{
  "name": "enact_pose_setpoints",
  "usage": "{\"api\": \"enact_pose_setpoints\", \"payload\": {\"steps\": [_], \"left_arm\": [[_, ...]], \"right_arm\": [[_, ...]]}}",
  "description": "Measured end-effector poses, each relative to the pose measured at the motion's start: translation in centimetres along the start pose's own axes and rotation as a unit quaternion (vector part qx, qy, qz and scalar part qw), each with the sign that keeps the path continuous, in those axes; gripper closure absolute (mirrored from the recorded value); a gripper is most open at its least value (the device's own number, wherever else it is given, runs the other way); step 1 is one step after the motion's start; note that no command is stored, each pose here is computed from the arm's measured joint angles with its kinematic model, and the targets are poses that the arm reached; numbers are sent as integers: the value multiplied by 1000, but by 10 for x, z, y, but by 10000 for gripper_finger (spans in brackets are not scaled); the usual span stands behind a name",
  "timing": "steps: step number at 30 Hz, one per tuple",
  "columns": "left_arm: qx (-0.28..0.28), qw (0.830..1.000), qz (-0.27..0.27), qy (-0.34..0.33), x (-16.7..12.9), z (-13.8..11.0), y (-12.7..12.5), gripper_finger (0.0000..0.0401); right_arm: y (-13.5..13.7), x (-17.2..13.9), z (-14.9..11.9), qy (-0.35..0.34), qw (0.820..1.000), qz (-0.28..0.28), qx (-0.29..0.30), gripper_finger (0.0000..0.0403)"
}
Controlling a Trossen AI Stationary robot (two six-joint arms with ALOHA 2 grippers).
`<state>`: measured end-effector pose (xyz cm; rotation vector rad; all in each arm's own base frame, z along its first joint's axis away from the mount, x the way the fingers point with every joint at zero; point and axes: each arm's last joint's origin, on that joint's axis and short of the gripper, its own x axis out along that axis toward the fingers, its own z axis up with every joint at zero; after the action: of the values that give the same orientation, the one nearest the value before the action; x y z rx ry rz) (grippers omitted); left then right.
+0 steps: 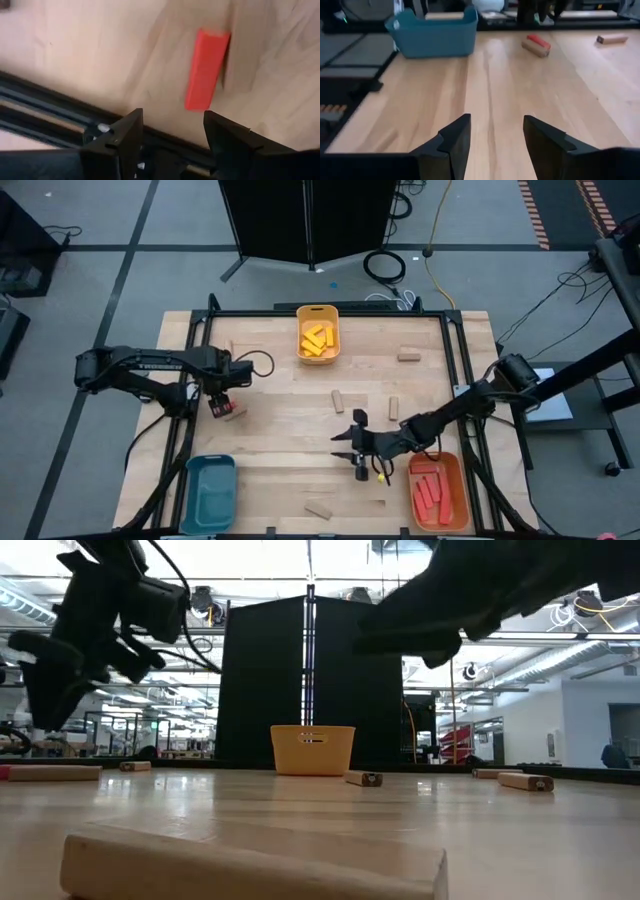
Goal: Sort blocks
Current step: Put the orange block into the orange bin
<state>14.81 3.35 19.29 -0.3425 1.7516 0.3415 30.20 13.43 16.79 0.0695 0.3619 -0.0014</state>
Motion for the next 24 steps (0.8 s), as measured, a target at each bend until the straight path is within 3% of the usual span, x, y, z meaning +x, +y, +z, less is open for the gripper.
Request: {"api": "enact_pose_setpoints", "payload": {"steps": [11,24], "left_arm": [[10,999,-12,38,20,15,-7,194],[33,990,-17,136,48,23,-21,194]], "right_arm": [[-8,3,-6,42,999,6,-16,241],[-9,2,-11,69,997,13,-39,241]]}}
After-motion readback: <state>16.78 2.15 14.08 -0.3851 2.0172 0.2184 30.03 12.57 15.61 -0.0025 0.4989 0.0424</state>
